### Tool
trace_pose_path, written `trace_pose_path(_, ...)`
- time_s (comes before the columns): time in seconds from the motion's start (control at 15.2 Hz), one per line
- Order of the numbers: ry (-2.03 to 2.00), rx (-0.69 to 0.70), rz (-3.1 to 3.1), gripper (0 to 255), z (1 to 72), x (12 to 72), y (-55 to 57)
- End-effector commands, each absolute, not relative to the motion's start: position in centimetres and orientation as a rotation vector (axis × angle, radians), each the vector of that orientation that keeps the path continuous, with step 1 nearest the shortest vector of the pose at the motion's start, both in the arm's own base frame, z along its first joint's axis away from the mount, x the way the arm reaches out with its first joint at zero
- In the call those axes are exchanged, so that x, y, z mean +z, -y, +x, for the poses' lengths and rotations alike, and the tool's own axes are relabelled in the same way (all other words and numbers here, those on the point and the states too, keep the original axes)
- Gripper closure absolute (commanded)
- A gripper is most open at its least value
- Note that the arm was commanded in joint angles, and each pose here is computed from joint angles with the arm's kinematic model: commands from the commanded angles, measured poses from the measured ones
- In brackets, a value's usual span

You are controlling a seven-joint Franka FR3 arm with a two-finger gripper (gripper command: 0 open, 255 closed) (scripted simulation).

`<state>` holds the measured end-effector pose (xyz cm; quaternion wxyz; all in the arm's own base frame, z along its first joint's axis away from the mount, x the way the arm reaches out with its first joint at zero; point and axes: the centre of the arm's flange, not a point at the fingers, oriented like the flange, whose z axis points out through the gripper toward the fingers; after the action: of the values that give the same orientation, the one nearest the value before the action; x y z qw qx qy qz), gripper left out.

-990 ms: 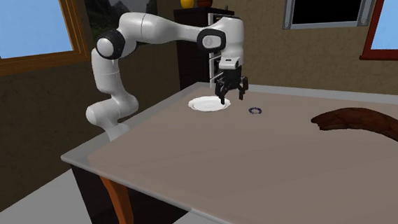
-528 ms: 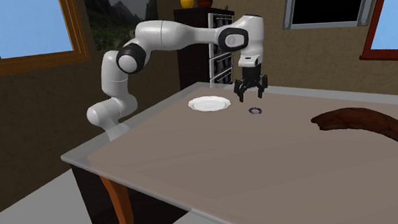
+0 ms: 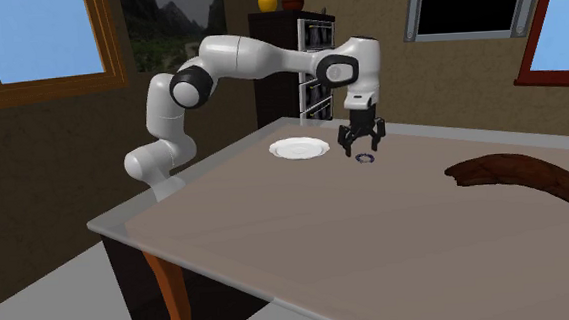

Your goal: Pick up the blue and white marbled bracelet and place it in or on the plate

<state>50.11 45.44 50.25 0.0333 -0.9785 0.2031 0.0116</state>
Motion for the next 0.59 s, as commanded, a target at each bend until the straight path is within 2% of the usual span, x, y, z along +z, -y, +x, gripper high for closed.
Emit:
trace_pose_path(0.0, -0.625, 0.035, -3.01, 0, 50.05, 49.9, -45.47)
trace_pose_path(0.4, -0.625, 0.035, -3.01, 0, 50.06, 49.9, -45.47)
trace_pose_path(0.46, -0.625, 0.035, -3.01, 255, 50.06, 49.9, -45.47)
trace_pose_path(0.53, -0.625, 0.035, -3.01, 255, 50.06, 49.9, -45.47)
